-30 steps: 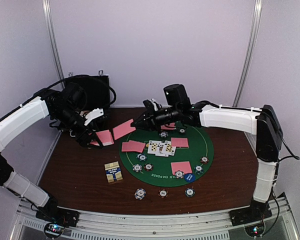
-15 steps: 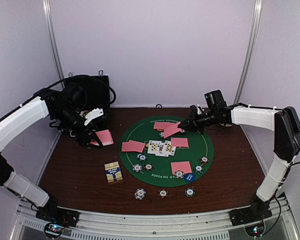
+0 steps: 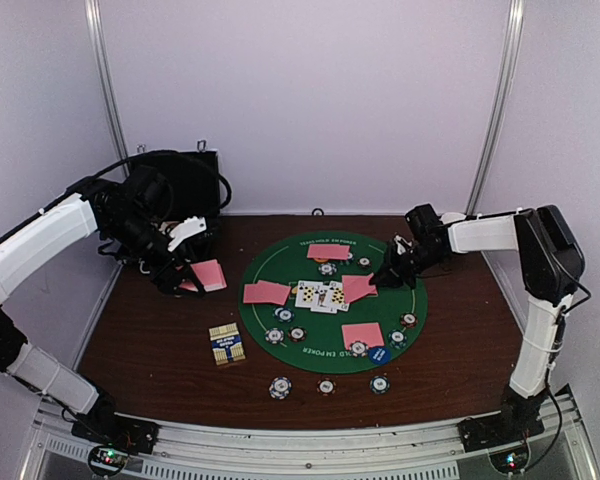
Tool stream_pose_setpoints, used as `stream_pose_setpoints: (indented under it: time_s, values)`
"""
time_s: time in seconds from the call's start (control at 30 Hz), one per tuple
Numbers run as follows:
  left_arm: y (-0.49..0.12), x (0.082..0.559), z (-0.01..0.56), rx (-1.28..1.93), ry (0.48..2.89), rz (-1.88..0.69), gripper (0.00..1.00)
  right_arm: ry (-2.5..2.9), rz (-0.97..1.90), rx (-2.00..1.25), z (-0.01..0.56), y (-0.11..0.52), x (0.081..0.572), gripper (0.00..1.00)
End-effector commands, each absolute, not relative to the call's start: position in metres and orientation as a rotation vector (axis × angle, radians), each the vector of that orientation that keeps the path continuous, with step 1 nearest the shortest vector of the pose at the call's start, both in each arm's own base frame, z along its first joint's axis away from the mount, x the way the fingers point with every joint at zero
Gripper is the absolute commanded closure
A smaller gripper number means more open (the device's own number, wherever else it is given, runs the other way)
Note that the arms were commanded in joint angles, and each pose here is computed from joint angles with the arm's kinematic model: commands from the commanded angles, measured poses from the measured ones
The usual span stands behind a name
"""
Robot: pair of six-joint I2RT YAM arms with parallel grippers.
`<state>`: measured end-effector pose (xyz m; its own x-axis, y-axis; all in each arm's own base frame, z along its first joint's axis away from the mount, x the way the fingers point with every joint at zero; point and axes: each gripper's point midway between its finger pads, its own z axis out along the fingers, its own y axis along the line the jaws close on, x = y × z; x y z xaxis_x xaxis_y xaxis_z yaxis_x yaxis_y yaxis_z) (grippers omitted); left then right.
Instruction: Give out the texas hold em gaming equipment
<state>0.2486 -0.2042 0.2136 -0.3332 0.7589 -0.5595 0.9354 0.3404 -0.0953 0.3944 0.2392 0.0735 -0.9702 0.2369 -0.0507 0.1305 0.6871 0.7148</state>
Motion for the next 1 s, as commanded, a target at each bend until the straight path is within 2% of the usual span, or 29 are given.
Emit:
stream_pose_setpoints:
  time_s: [0.0, 0.33, 0.37, 0.57, 0.8, 0.83, 0.9, 0.97]
  values:
    - [-0.201, 0.25, 0.222, 1.475, 2.15, -0.559, 1.0, 2.742, 1.093, 0.276, 0.067, 0.233, 0.41, 1.0]
    - [-0.197, 0.249, 0.218, 1.469, 2.162, -0.56, 1.0, 2.874, 0.843, 0.22, 0.038, 0.208, 0.395, 1.0]
    - [-0.196, 0.249, 0.217, 1.468, 2.164, -0.56, 1.0, 2.884, 0.821, 0.214, 0.037, 0.206, 0.394, 0.97]
    - [-0.193, 0.249, 0.215, 1.456, 2.174, -0.56, 1.0, 2.897, 0.743, 0.162, 0.044, 0.203, 0.392, 0.54]
    - [-0.167, 0.248, 0.193, 1.425, 2.24, -0.519, 1.0, 2.85, 0.649, 0.098, 0.083, 0.2, 0.394, 0.33]
    - [-0.161, 0.248, 0.188, 1.419, 2.25, -0.509, 1.0, 2.831, 0.639, 0.094, 0.092, 0.198, 0.393, 0.27]
    - [-0.149, 0.245, 0.175, 1.413, 2.274, -0.493, 1.0, 2.778, 0.627, 0.092, 0.111, 0.193, 0.392, 0.03]
    - [-0.137, 0.242, 0.158, 1.416, 2.302, -0.462, 1.0, 2.718, 0.615, 0.094, 0.13, 0.188, 0.39, 0.01]
